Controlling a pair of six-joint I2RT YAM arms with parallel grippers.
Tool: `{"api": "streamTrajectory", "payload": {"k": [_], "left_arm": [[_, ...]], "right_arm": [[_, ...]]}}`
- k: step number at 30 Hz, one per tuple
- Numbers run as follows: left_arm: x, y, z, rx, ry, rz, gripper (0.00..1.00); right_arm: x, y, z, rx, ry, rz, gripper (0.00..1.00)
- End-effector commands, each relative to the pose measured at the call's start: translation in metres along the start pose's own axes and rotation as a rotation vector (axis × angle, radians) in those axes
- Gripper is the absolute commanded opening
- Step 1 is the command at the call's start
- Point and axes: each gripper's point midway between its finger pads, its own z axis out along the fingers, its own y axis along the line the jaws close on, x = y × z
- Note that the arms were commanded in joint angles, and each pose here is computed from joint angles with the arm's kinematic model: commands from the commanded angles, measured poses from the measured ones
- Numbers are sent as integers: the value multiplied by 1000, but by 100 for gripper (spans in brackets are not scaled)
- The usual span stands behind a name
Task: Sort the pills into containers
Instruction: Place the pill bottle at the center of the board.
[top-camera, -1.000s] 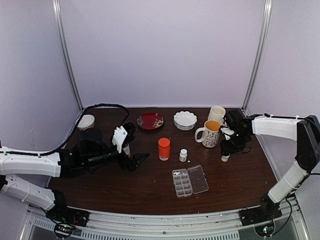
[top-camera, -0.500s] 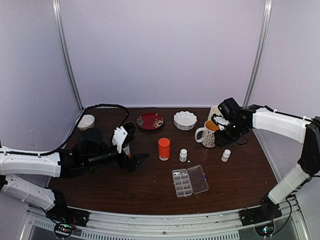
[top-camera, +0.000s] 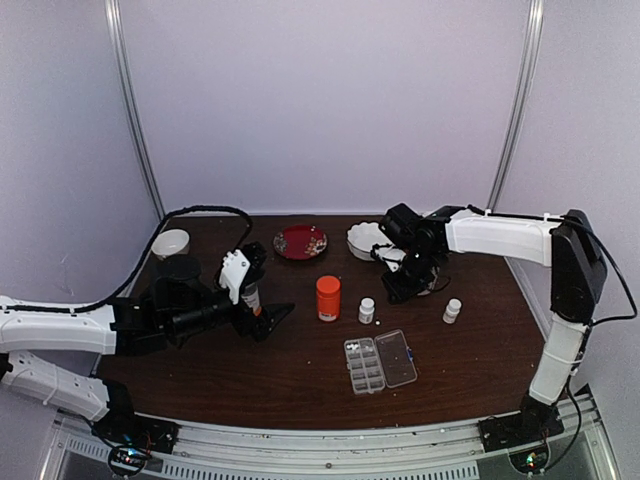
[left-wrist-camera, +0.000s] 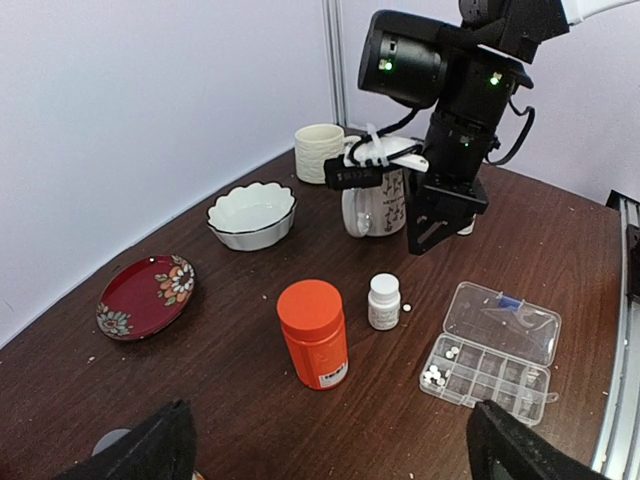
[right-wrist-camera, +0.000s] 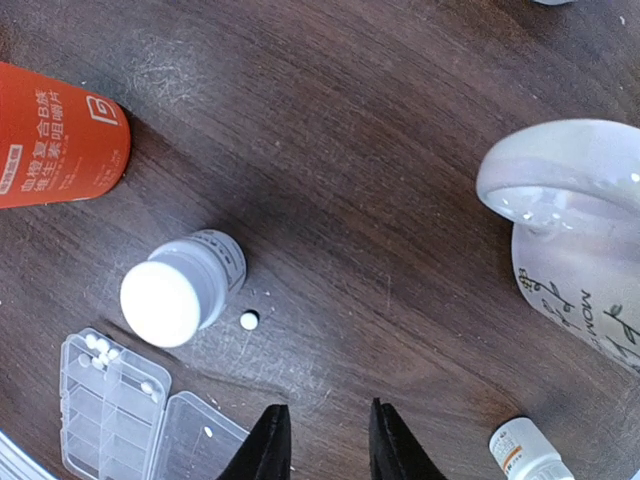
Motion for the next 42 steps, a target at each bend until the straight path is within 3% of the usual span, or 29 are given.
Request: {"api": "streamTrajectory", "payload": {"k": [1, 15, 42], "left_arm": [[-1, 7, -5, -30, -12, -3, 98], [3, 9, -6, -41, -6, -2, 98], [6, 10, -6, -44, 15, 1, 97]], "right_arm": [[-6, 15, 2, -20, 26, -33, 28], [4, 35, 31, -50, 82, -72, 26], [-14, 49, 46, -105, 23, -70, 24]]}}
